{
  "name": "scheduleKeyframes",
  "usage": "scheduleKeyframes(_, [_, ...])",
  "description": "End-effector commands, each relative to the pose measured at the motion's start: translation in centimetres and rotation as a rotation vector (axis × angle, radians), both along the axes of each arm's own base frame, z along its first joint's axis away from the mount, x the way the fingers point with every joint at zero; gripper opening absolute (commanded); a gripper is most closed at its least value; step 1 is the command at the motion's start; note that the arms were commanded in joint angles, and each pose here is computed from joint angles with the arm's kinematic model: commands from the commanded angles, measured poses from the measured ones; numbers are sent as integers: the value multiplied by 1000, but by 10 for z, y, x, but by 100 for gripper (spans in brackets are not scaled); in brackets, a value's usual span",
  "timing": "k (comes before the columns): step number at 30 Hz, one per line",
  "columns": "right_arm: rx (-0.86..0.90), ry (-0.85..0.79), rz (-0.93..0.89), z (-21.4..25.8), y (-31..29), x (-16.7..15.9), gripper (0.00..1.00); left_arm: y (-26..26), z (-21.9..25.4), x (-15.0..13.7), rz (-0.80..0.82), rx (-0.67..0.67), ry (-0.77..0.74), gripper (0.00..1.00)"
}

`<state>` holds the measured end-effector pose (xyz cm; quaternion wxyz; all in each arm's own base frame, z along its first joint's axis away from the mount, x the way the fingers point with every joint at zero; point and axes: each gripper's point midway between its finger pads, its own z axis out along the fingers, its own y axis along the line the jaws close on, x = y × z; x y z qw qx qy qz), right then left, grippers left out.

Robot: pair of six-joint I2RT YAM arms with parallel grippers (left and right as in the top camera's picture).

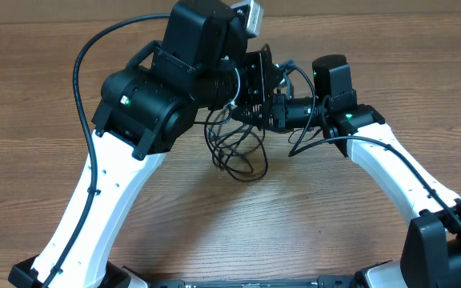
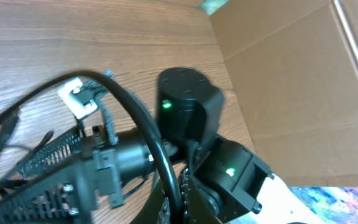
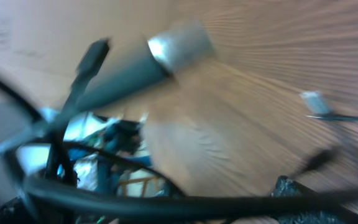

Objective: Untangle cables

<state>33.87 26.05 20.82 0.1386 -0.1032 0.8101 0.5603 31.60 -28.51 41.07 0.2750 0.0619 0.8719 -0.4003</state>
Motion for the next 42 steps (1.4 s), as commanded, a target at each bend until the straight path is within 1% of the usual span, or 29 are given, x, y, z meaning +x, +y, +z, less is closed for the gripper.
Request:
scheduleKeyframes(1, [-162,-80,-115,-15,-17,17,100,-3,27,-11,-59,-64,-63,4])
scheduleKeyframes(5, [-261,-23,-164,-36,-29,16,100,-1,27,-9,-51,-62,-64,4])
scheduleKeyframes(12, [-470,49,-282,-70,-60,16,100,12,27,2,-7,-58,-64,4])
scheduleKeyframes(20, [-613,79,-360,-87,-85,16,100,31,24,16,51,-48,-57,4])
scheduleKeyframes(23, [-643,89,-376,-91,-92,16,100,43,22,25,93,-36,-52,4])
scheduleKeyframes(28, [-670,103,-386,-94,-98,14,100,74,12,42,212,20,-39,4])
scheduleKeyframes(32, [-686,117,-398,-97,-104,13,100,101,10,55,290,31,-35,4])
scheduleKeyframes(36, [-702,118,-408,-98,-108,13,100,127,15,68,359,12,-39,4])
scheduleKeyframes(38, [-707,117,-412,-98,-109,13,100,136,20,70,369,-8,-43,4])
scheduleKeyframes(42, [-743,106,-438,-100,-116,16,100,159,45,71,391,-71,-80,4])
